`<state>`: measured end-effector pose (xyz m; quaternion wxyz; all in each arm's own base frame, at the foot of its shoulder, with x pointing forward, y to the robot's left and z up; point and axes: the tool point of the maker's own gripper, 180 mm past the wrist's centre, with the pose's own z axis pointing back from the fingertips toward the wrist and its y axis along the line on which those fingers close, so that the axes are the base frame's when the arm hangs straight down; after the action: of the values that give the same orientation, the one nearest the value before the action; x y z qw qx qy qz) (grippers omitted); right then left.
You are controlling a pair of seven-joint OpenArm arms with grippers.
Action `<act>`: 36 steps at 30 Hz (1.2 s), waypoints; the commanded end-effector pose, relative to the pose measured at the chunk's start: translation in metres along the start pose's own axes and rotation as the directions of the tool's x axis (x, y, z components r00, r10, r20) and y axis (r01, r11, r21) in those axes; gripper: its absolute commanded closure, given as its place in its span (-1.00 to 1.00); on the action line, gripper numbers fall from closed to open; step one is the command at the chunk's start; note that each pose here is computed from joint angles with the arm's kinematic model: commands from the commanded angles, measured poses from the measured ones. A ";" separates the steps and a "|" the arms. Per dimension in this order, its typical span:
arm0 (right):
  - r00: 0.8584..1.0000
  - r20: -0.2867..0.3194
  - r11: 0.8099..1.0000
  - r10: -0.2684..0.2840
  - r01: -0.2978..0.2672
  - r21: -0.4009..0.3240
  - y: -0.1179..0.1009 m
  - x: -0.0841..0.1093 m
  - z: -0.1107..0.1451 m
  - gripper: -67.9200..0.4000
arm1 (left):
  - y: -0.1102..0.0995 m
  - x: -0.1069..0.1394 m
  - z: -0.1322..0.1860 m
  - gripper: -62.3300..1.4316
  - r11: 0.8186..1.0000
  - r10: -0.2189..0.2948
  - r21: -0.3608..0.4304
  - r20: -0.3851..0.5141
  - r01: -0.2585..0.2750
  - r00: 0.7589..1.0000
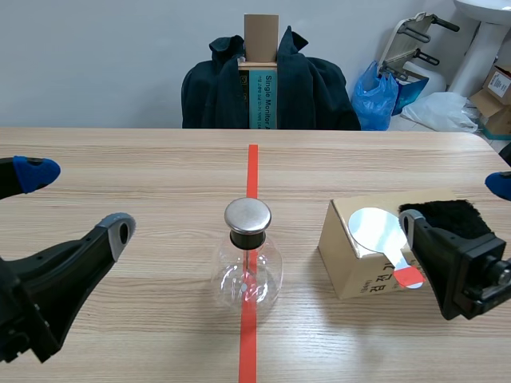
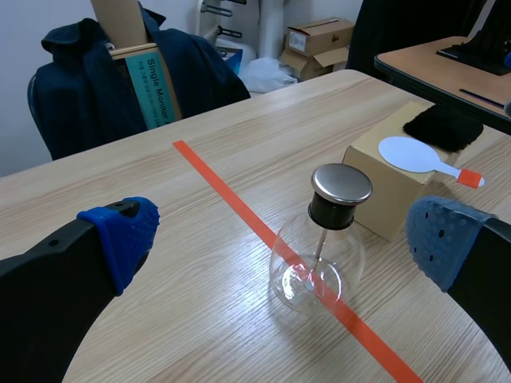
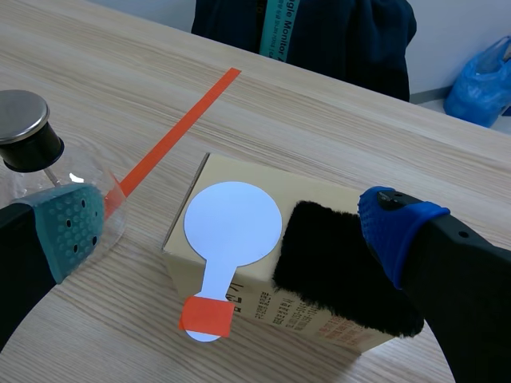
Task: Do the electroscope experiment.
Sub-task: 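Pick up the white charging plate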
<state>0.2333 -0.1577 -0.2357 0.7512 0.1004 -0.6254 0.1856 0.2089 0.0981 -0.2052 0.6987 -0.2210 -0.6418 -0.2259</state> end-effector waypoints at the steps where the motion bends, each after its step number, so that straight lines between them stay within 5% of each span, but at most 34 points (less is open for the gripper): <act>1: 0.999 0.050 1.000 0.006 -0.006 -0.004 -0.002 0.015 -0.001 -1.00 | -0.003 0.008 -0.001 -1.00 1.000 0.000 -0.009 0.027 0.001 1.000; 18: 0.998 0.064 1.000 0.013 -0.013 0.004 -0.001 0.018 -0.003 -1.00 | -0.003 0.007 -0.001 -1.00 1.000 -0.007 -0.011 0.024 0.007 1.000; 20: 0.996 0.052 0.997 0.066 -0.068 0.026 0.003 0.016 -0.003 -1.00 | -0.004 0.006 -0.001 -1.00 1.000 -0.023 -0.015 0.016 0.023 1.000; 22: 0.983 0.028 0.979 0.180 -0.182 0.088 0.014 0.011 -0.003 -1.00 | -0.004 0.004 -0.001 -1.00 0.999 -0.039 -0.019 0.008 0.039 0.999; 25: 0.933 0.051 0.920 0.357 -0.361 0.151 0.027 0.011 -0.003 -1.00 | -0.005 0.003 -0.001 -1.00 0.999 -0.049 -0.021 0.003 0.049 0.999; 29: 0.834 0.171 0.810 0.524 -0.551 0.201 0.048 0.022 0.001 -1.00 | -0.007 -0.001 -0.001 -1.00 0.995 -0.094 -0.034 -0.019 0.093 0.995; 33: 0.703 0.280 0.649 0.654 -0.711 0.270 0.072 0.016 0.009 -1.00 | -0.008 -0.003 -0.001 -1.00 0.993 -0.116 -0.040 -0.030 0.115 0.993; 36: 0.601 0.290 0.518 0.744 -0.794 0.317 0.082 -0.003 0.014 -1.00 | -0.008 -0.003 -0.001 -1.00 0.993 -0.116 -0.040 -0.029 0.115 0.993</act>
<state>0.1859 -0.0913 -0.2486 0.5190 -0.0145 -0.5844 0.6236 0.2048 0.0948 -0.2163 0.6999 -0.1867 -0.6286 -0.2833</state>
